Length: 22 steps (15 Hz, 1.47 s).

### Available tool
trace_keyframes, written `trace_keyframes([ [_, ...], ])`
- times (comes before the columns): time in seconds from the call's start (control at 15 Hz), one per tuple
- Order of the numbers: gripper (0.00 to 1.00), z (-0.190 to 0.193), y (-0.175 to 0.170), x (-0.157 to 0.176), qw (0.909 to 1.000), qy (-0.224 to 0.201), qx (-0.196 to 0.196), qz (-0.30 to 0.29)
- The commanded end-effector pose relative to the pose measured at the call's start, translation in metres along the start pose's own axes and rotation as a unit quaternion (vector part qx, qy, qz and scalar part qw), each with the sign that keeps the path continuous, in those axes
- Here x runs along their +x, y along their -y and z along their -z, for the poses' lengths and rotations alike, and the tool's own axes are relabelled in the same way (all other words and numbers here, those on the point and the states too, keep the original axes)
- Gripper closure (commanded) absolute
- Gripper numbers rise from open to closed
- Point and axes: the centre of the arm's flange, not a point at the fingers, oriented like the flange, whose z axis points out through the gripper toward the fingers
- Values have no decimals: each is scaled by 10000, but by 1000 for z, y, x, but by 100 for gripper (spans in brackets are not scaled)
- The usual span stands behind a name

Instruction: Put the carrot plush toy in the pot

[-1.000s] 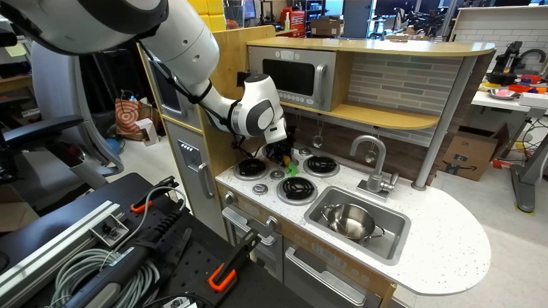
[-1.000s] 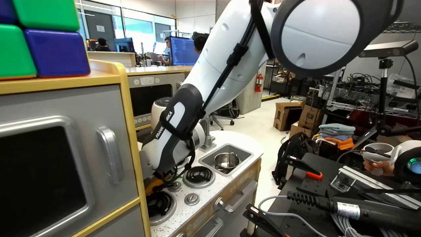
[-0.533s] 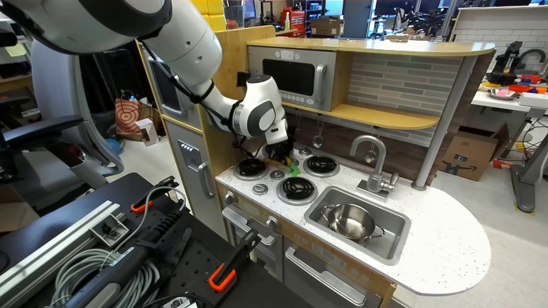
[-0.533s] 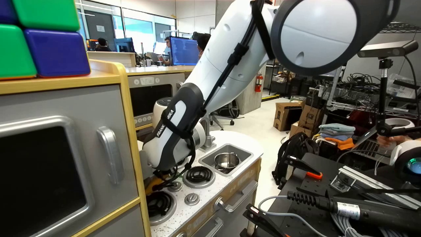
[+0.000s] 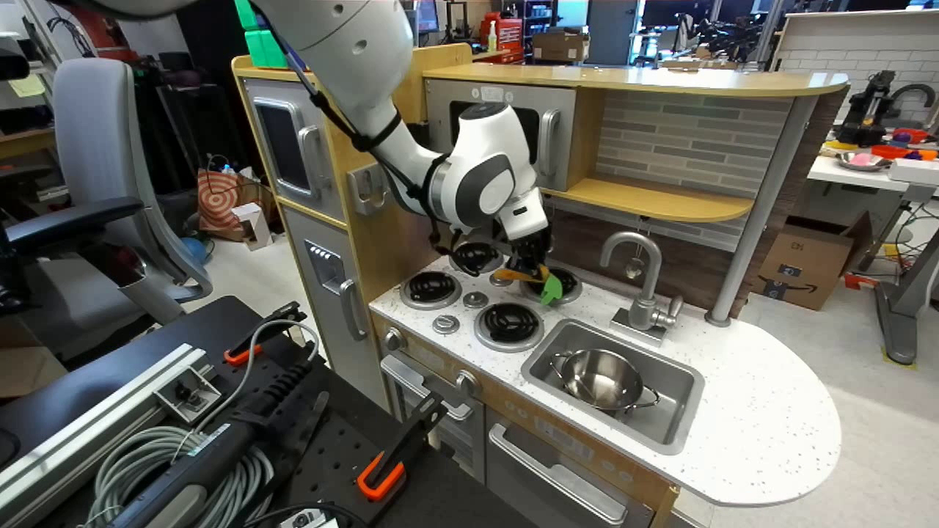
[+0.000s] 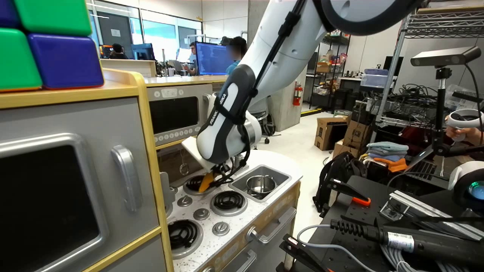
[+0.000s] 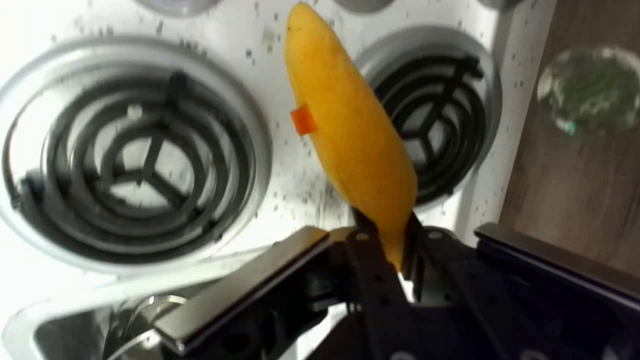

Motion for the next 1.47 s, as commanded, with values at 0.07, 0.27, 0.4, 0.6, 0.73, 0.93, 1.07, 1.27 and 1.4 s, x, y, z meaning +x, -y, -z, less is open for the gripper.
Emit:
trace_keyframes([
  [0.07,97,37,-33,83,9981,-542,-189,-211],
  [0.27,97,27,-47,133,9925,-1046,-340,-534],
  [0.4,97,23,-57,164,9866,-1401,-411,-733],
  [0.6,97,21,-61,176,9831,-1567,-451,-835],
  [0.73,60,20,-63,176,9831,-1540,-444,-890],
  [0.93,40,23,-62,169,9845,-1462,-403,-886],
  [1.07,22,29,-60,161,9862,-1385,-343,-838],
  [1.27,1,47,-57,154,9892,-1233,-116,-781],
  [1.4,0,73,-55,151,9915,-1050,194,-739],
])
